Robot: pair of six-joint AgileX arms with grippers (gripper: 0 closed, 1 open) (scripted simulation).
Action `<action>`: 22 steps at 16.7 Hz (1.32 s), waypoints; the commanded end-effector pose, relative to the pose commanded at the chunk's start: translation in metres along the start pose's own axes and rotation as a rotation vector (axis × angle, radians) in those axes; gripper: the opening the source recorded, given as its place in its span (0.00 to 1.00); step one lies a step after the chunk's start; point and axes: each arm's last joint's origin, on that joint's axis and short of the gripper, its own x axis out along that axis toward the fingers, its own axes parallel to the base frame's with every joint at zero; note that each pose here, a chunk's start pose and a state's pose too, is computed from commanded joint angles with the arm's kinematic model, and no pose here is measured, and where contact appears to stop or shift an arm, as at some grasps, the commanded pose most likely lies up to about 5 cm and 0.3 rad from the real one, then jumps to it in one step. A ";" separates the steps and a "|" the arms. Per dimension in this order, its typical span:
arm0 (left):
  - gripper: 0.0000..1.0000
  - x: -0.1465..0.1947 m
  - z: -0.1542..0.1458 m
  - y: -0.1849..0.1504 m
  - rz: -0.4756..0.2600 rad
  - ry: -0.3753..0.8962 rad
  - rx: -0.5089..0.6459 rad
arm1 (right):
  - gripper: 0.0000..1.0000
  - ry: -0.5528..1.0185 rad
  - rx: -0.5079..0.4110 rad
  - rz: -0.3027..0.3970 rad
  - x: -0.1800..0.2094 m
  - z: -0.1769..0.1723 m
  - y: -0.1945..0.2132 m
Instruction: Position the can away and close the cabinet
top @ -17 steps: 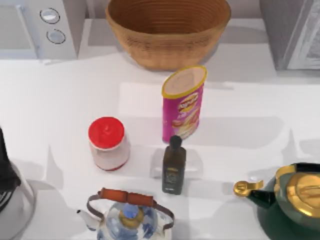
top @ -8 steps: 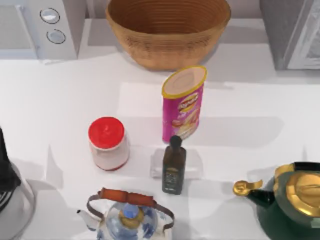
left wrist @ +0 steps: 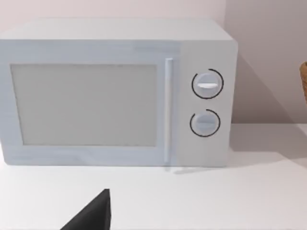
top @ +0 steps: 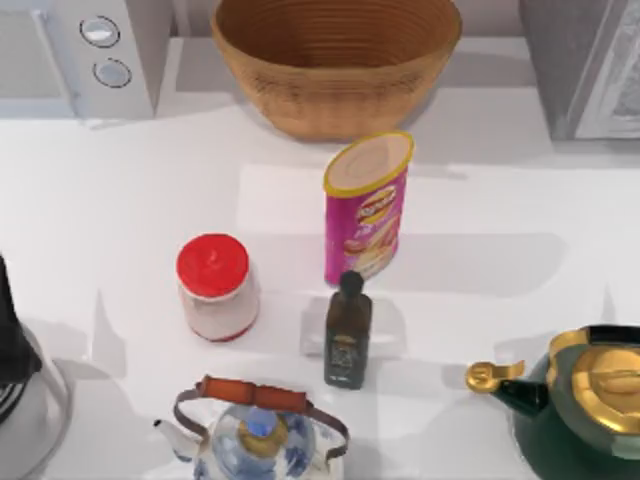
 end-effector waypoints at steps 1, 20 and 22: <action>1.00 0.000 0.000 0.000 0.000 0.000 0.000 | 1.00 -0.015 -0.009 0.008 0.001 0.005 -0.002; 1.00 0.000 0.000 0.000 0.000 0.000 0.000 | 1.00 0.099 0.106 0.023 0.049 -0.026 -0.170; 1.00 0.000 0.000 0.000 0.000 0.000 0.000 | 1.00 0.060 0.050 0.003 0.046 -0.020 -0.189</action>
